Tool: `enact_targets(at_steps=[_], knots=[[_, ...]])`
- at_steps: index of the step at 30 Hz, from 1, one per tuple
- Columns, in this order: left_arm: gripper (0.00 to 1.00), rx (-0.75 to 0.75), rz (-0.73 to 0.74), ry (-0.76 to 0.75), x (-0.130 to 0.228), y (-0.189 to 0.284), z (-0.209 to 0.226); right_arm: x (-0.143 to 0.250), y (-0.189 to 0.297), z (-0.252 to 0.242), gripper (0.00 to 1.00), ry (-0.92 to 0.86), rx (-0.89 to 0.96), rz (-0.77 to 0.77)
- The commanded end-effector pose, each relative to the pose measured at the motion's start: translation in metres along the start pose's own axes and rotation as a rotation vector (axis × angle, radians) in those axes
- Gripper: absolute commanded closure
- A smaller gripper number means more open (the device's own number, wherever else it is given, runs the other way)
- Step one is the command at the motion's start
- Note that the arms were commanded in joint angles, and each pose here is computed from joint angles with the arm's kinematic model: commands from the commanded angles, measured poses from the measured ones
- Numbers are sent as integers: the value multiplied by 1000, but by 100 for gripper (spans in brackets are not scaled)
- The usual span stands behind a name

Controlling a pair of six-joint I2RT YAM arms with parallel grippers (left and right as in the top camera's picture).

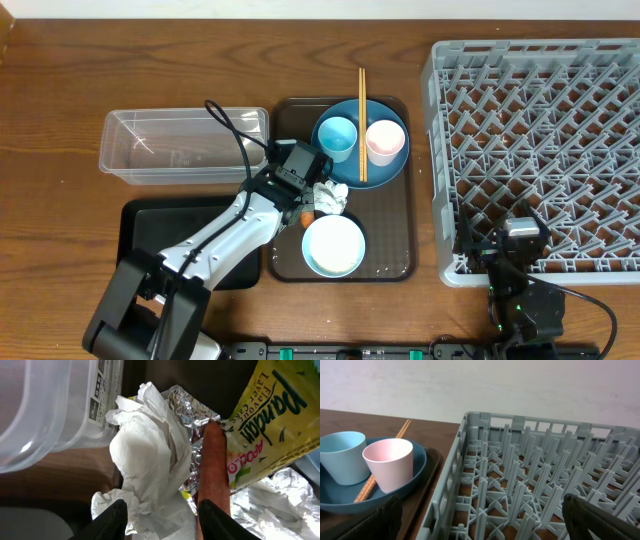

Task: Sort waste into correct bins and load items into the dishwasher rack
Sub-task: 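Grasp the crumpled white tissue with the left gripper and lift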

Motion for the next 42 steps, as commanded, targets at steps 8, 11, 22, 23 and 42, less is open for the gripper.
enact_targets(at_steps=[8,11,22,23,42], knots=[[51,-51,-30,-18,-3,-2,7,1,0,-2,1,5,12,4],[51,-51,-31,-30,-4,-3,6,1,0,-2,1,5,13,4],[48,-71,3,-44,5,-28,2,1,0,-2,1,5,13,4],[55,-71,3,-44,5,-28,3,1,0,-2,1,5,13,4],[94,103,-141,11,-25,57,2,1,0,-2,1,5,13,4]])
Point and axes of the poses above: each gripper's point midway between its finger pads, its own y axis back along the fingers, its own z axis along the line the jaws close on, x = y × z, the point moved 3 cm from there along y, back along the fingers, and after that the axes turned 2 degrees about -y, right-handed, at the moved point
